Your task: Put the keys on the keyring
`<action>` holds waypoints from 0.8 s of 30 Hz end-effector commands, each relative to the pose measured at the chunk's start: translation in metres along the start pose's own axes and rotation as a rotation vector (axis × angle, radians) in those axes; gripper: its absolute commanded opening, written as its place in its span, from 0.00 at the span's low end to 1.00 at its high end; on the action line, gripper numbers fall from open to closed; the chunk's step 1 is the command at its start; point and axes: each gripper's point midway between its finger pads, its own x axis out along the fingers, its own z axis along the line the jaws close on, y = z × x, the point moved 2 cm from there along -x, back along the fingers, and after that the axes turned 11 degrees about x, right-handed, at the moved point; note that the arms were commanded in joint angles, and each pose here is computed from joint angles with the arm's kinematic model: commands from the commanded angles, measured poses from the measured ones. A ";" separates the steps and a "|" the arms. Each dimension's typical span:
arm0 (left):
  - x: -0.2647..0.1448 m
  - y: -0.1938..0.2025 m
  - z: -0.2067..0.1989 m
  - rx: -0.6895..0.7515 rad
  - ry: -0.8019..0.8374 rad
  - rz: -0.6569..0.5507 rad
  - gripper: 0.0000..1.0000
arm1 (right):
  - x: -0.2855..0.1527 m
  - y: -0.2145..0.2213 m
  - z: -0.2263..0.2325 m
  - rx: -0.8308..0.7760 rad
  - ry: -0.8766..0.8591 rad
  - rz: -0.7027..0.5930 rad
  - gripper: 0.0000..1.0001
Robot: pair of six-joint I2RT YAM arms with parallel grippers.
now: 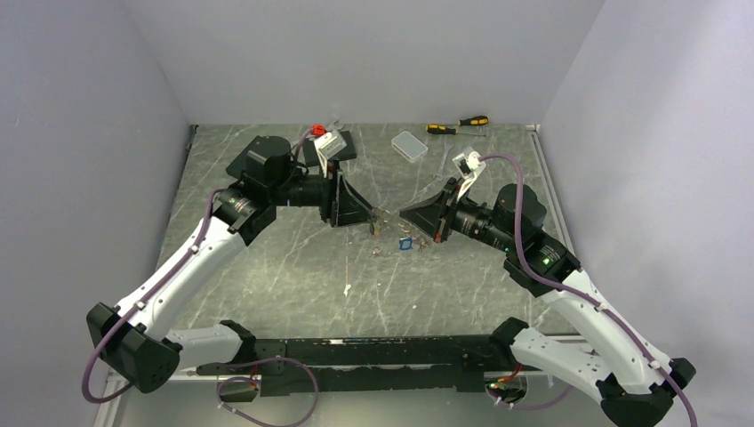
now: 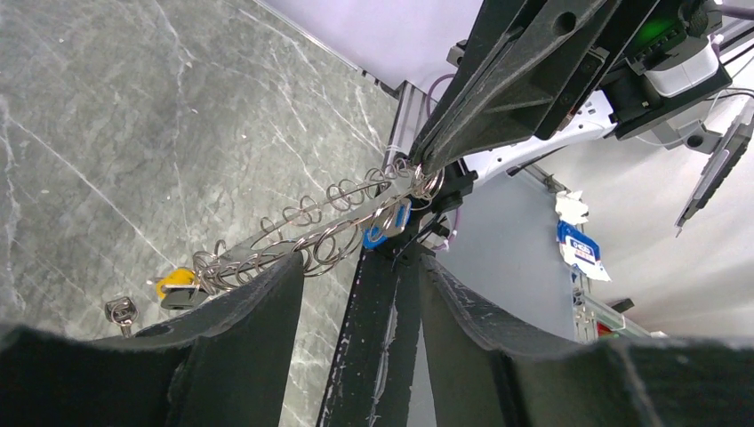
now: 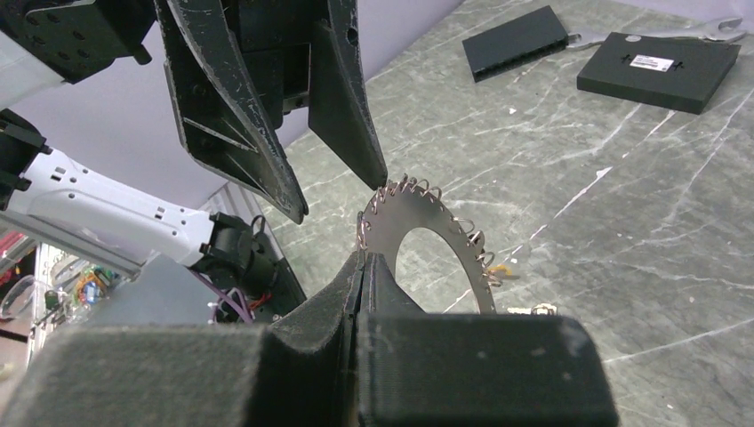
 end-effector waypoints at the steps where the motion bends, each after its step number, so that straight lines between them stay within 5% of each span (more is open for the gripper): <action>1: 0.002 -0.008 -0.003 0.006 0.014 -0.025 0.56 | -0.002 -0.024 0.018 -0.029 -0.058 -0.082 0.00; 24: 0.006 -0.003 -0.006 -0.026 0.073 -0.031 0.55 | 0.005 -0.028 0.015 -0.028 -0.050 -0.096 0.00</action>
